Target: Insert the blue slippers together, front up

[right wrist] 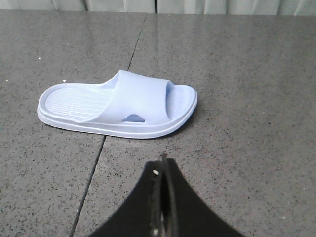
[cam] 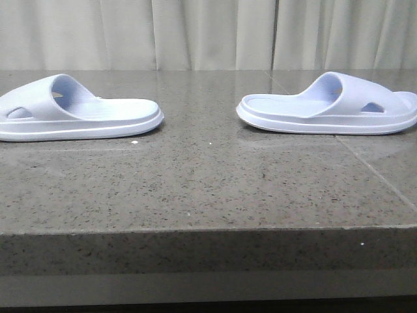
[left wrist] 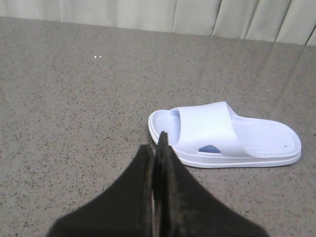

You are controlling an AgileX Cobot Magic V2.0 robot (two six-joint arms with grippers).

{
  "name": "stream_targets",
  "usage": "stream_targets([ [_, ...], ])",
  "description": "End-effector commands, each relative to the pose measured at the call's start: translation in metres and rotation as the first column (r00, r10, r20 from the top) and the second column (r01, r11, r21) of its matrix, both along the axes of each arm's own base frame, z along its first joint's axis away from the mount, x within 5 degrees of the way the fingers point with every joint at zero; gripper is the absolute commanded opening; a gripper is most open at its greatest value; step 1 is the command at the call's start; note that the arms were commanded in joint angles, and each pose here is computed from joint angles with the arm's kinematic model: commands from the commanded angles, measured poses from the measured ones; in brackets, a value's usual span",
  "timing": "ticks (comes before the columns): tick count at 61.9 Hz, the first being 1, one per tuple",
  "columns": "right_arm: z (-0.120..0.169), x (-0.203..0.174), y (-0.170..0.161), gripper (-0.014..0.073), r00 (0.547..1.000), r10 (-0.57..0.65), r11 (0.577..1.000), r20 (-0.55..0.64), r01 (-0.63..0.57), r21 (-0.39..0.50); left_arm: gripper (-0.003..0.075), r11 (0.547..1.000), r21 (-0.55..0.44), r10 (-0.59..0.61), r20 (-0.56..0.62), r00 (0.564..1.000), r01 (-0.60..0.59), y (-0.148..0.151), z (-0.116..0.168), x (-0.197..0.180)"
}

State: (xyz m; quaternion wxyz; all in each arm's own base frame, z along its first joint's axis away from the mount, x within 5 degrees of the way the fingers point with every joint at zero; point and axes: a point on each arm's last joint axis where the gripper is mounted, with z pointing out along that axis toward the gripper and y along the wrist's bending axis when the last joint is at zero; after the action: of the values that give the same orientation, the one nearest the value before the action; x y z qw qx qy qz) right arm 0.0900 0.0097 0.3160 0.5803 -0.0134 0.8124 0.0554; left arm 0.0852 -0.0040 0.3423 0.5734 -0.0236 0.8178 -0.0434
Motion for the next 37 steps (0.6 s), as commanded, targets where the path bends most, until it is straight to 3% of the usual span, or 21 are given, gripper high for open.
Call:
stream_targets([
  [1,0.012,0.006,-0.001,-0.0118,0.998,-0.014,1.000,0.060,0.014,0.000,-0.0020,1.000,-0.029,0.001,0.072,0.997,0.001,-0.001,0.014,0.007],
  [26,0.008,0.007,-0.001,-0.0104,1.000,-0.009,1.000,0.019,0.009,-0.003,-0.0018,1.000,-0.028,0.001,0.028,1.000,0.000,-0.001,0.008,0.015],
  [32,0.008,0.007,-0.001,0.0006,1.000,-0.008,1.000,0.015,0.008,-0.004,0.0015,1.000,-0.028,0.001,0.013,1.000,0.000,-0.001,0.005,0.017],
  [37,0.008,0.007,-0.001,0.0165,1.000,-0.008,1.000,0.013,0.008,-0.004,0.0115,1.000,-0.028,0.001,0.001,1.000,-0.001,-0.001,0.003,0.019],
])
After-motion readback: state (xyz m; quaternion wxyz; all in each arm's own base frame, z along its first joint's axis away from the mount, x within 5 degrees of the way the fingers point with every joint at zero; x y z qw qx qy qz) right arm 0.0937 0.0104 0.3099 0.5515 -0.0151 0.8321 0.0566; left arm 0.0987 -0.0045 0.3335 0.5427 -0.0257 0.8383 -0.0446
